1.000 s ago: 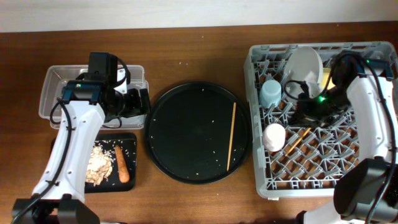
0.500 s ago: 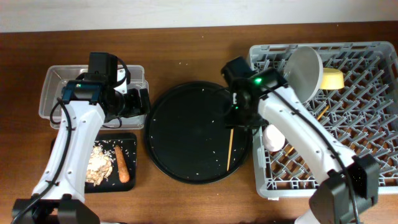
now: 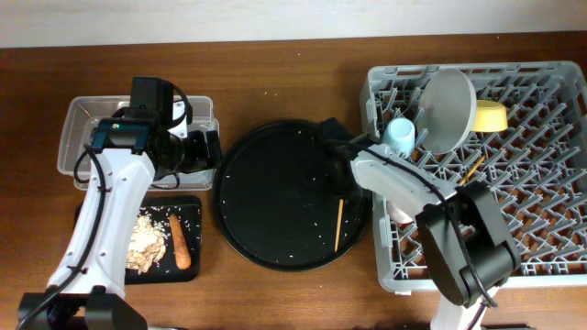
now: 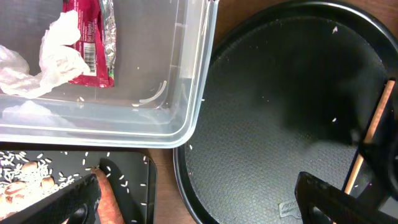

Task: Sort waste into correct bins and load items into the dishwasher rack
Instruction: 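Grasp the second wooden chopstick with the right gripper, then lay the second chopstick in the rack beside the first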

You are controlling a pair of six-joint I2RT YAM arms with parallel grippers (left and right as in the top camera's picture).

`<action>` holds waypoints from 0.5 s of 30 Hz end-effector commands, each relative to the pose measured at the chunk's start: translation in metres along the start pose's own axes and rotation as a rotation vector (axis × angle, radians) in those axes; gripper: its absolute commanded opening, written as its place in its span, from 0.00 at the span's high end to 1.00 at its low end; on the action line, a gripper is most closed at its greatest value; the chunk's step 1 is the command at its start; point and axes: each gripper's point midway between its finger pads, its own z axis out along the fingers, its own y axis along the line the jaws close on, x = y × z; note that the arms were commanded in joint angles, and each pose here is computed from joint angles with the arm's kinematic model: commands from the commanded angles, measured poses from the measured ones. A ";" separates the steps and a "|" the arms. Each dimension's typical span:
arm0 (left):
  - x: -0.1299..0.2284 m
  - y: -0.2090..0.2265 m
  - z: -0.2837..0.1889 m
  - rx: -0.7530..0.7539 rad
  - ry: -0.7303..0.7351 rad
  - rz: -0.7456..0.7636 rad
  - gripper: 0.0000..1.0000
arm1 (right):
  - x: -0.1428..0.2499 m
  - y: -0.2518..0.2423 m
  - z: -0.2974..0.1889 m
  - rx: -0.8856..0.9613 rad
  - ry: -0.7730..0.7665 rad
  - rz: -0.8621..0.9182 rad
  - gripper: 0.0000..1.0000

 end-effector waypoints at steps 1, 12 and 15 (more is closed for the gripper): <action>-0.001 0.000 0.000 -0.002 -0.004 0.011 0.01 | 0.010 -0.004 0.020 0.018 0.000 -0.002 0.81; -0.001 0.000 0.000 -0.002 -0.003 0.011 0.01 | -0.029 0.018 -0.110 -0.134 -0.044 -0.139 0.96; -0.001 0.000 0.000 -0.002 -0.004 0.011 0.01 | -0.035 -0.042 -0.161 -0.099 -0.037 -0.019 0.96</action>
